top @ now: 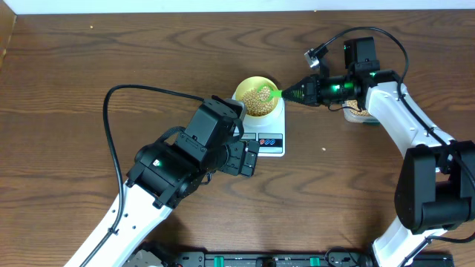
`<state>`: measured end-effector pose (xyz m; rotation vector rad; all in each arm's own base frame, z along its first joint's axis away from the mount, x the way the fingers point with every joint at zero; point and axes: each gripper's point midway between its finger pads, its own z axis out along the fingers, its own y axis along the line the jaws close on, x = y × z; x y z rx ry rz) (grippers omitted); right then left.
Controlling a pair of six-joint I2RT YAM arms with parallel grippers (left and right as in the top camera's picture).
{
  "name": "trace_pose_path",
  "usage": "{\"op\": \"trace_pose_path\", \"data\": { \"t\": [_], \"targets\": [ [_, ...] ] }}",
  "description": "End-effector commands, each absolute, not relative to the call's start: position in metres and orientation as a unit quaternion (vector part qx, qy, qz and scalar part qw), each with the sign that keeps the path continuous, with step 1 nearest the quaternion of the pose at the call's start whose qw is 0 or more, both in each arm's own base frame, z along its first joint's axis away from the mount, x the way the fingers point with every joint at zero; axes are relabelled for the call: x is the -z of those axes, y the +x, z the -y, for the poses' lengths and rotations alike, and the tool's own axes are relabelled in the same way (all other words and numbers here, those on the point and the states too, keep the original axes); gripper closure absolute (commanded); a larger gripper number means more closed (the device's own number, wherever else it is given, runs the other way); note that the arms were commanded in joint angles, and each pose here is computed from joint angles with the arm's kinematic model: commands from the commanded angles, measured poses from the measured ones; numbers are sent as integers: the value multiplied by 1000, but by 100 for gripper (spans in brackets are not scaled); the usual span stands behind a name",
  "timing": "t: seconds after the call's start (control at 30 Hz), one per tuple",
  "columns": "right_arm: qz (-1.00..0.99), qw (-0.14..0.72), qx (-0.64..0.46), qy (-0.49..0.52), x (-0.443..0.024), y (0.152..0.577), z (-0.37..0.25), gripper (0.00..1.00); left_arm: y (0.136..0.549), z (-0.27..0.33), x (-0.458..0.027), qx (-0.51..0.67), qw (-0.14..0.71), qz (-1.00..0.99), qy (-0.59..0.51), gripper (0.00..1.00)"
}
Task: Scoop item into bowl and weigh 50g on scale
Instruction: 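Lift the filled scoop and carry it over the yellow bowl, then tilt the scoop with the right gripper to pour soybeans into the bowl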
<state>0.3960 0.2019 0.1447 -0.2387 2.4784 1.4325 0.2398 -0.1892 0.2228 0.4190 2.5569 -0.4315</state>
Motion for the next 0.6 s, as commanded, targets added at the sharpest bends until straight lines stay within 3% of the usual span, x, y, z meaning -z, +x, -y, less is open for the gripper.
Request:
{"op": "trace_pose_path", "data": {
  "t": [0.0,0.3,0.57],
  "targets": [
    [-862,163,-468,-107,-154,397,-200,98,242,189,-228,159,261,-940,153,2],
    [-892,189,-374,-169,-172,396,-204,99,242,189,-228,159,261,-940,153,2],
    [-890,195,-371,-179,-178,396,-209,99,242,189,-228,159,261,-940,153,2]
  ]
}}
